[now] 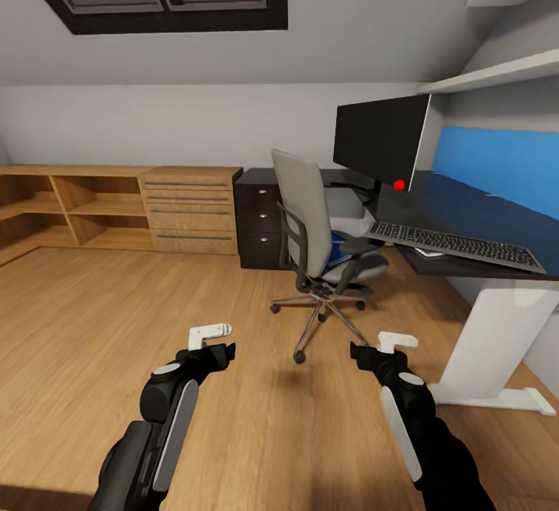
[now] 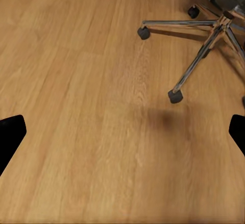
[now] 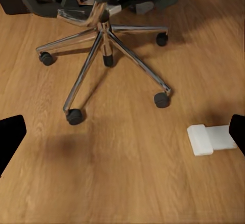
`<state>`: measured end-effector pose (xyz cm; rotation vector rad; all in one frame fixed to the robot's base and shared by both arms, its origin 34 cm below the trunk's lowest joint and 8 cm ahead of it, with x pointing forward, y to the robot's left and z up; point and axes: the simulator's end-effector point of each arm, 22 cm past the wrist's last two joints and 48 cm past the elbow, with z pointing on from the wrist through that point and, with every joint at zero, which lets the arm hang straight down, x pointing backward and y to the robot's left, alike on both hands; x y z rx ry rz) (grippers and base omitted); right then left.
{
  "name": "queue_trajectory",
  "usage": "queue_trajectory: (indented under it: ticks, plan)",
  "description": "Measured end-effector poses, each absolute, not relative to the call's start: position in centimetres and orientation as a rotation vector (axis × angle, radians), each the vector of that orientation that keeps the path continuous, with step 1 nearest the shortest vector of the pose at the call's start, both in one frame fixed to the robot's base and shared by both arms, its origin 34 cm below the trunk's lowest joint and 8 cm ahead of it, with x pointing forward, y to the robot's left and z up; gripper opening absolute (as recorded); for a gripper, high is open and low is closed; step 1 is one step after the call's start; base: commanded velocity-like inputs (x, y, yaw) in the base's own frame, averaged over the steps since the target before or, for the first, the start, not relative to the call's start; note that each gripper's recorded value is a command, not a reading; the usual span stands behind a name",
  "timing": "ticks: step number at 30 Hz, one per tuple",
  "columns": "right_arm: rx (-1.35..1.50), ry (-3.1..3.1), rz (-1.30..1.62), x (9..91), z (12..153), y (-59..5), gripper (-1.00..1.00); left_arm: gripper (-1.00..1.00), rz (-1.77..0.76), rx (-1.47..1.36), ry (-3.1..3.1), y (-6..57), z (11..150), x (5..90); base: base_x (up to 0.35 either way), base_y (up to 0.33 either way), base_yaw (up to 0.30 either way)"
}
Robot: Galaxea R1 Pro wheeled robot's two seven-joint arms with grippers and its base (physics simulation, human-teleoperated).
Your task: In the bedroom, organize the workspace by keeping the computer under the desk, ensuring the monitor is on the desk, placing the keyboard on the desk next to the monitor, placing the mouse on the desk next to the keyboard, moving the folder from the swivel chair onto the desk next to the mouse, stacking the notebook on top of the folder with the pen on top of the notebook, and positioning the swivel chair next to the desk.
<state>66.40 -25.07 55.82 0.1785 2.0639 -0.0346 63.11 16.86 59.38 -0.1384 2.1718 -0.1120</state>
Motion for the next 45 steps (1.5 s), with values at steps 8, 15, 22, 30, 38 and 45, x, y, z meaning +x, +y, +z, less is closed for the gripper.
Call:
queue_trajectory:
  ticks: [8,15,22,30,38,45]
  plan:
    - [0.156,1.955,-0.122,67.1,53.5,-26.7,1.00,1.00,-0.114,-0.138,2.176,16.8,59.1,63.1,0.001,0.000,0.000]
    - [0.143,1.910,-0.159,67.9,53.2,-27.9,1.00,1.00,-0.113,-0.139,2.184,16.8,58.7,62.7,0.152,0.000,0.000]
    - [0.147,1.893,-0.236,74.7,52.4,-32.3,1.00,1.00,-0.116,-0.139,2.193,16.7,58.3,62.3,0.282,0.000,0.000]
    - [0.196,1.885,-0.265,75.6,51.8,-35.0,1.00,1.00,-0.114,-0.139,2.196,16.7,58.1,62.3,0.084,0.000,0.000]
    - [0.199,1.815,-0.263,76.0,53.1,-35.2,1.00,1.00,-0.115,-0.138,2.205,16.7,57.8,62.0,0.282,0.000,0.000]
    - [0.202,1.734,-0.260,76.3,54.8,-35.5,1.00,1.00,-0.116,-0.137,2.206,16.7,57.7,62.0,0.216,0.000,0.000]
